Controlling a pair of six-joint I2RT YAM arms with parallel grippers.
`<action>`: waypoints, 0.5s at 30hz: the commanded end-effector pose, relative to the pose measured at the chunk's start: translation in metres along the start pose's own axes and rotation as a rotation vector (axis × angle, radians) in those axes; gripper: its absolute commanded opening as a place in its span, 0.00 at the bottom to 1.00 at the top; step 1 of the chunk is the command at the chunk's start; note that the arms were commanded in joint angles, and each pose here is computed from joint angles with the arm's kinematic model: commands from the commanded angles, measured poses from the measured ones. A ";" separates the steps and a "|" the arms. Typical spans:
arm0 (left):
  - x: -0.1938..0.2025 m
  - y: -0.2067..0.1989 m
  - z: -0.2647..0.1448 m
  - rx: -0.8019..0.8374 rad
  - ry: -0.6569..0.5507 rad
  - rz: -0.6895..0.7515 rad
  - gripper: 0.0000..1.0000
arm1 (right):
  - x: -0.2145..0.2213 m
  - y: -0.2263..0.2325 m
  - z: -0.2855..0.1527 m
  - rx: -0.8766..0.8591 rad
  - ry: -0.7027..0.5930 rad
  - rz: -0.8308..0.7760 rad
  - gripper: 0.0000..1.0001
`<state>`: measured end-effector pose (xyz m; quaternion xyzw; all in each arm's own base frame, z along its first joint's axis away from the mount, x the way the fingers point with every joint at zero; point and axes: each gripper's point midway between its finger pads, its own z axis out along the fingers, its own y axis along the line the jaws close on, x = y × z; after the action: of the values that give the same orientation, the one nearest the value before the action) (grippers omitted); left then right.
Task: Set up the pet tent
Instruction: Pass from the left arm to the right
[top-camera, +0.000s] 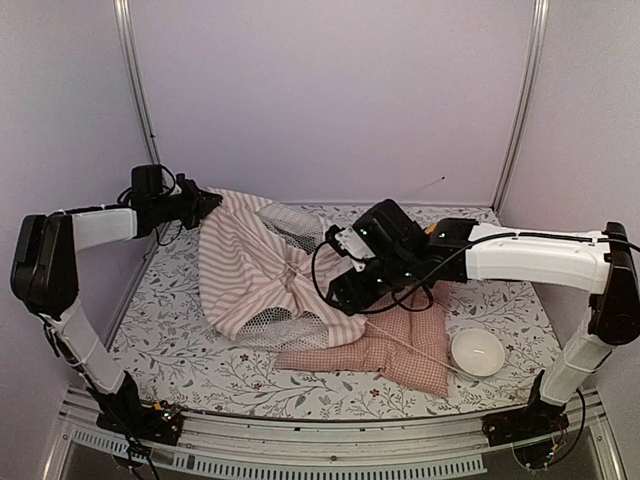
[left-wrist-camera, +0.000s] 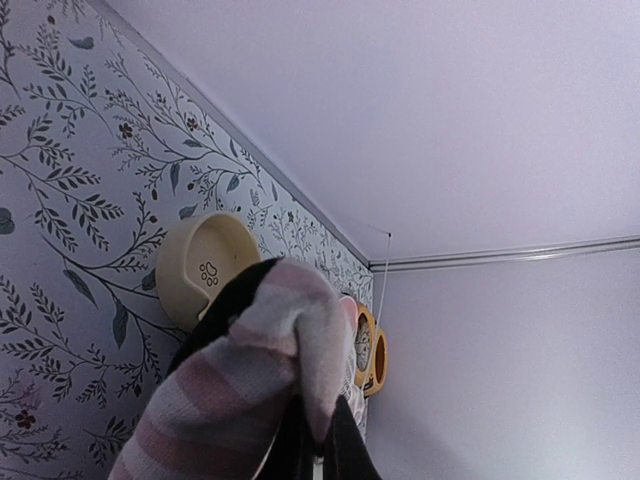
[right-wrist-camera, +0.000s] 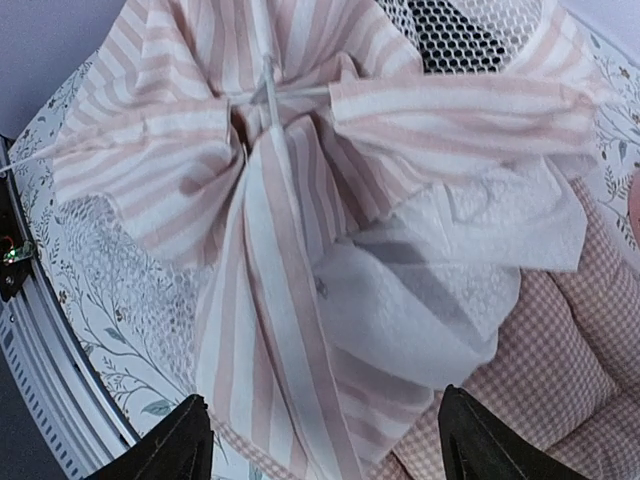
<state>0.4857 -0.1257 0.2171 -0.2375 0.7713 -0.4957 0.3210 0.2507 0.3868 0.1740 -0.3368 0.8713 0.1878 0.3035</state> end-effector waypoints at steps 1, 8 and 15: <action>-0.024 -0.006 -0.003 0.019 -0.019 0.042 0.00 | 0.017 0.000 -0.028 -0.043 -0.039 0.053 0.84; -0.042 -0.010 0.007 0.037 0.012 0.063 0.00 | 0.068 -0.015 -0.042 -0.027 0.005 0.091 0.98; -0.058 -0.011 0.014 0.033 0.030 0.088 0.00 | 0.107 -0.029 -0.033 0.022 0.079 0.114 0.90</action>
<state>0.5257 -0.1078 0.2247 -0.2141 0.7772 -0.4996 0.3171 0.1976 0.3070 0.1343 -0.3054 0.8954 0.1873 0.2644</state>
